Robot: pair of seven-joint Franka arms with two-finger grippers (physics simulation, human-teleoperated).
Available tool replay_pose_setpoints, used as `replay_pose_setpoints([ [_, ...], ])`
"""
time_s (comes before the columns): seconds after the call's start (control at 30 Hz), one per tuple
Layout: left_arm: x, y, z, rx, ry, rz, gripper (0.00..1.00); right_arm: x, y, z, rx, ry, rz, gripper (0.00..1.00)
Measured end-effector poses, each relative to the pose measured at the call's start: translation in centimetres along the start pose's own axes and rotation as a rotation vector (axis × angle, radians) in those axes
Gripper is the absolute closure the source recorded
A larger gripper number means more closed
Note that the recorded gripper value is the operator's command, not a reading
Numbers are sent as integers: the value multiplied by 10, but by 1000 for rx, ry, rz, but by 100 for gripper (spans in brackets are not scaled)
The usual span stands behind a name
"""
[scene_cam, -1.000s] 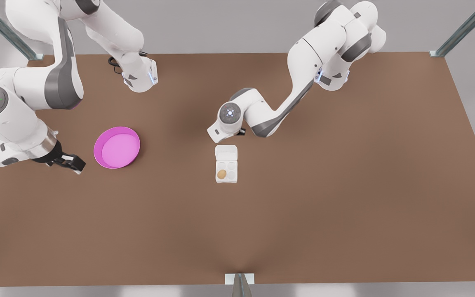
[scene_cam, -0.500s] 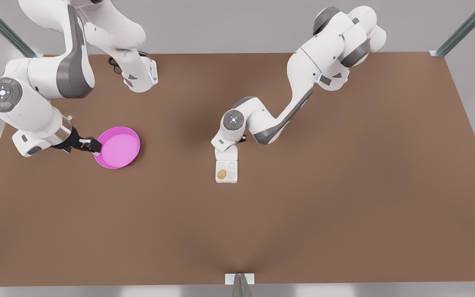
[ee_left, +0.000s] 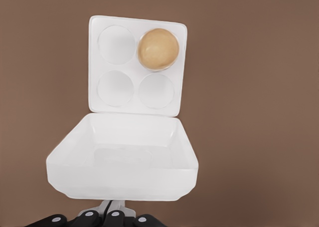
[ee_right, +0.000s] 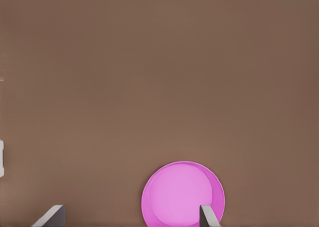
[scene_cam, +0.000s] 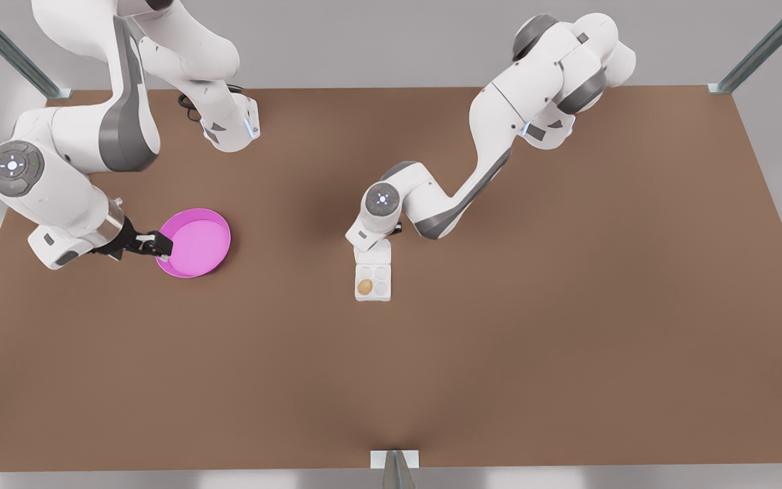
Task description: Pack egg into the box and close the box lid
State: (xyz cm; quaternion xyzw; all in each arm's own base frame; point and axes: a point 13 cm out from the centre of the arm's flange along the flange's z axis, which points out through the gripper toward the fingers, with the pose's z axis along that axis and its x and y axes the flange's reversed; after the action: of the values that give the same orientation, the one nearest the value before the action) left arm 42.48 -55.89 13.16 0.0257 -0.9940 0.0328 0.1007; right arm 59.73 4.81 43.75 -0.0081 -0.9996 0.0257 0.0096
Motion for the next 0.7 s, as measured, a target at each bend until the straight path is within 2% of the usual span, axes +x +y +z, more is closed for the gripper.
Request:
replay_pose_setpoints([
  [0.4,-29,-19,-11,68,-11,-6,79,-2,4,2,-7,-2,-29,0],
  [0.6,-86,-20,-31,146,-43,-63,79,-2,6,1,-10,-4,-38,0],
  [0.67,-123,1,-87,181,-78,-111,79,-2,6,1,-10,-4,-41,0],
  [0.7,-157,32,-153,205,-121,-159,49,-2,6,1,-11,-4,-41,0],
])
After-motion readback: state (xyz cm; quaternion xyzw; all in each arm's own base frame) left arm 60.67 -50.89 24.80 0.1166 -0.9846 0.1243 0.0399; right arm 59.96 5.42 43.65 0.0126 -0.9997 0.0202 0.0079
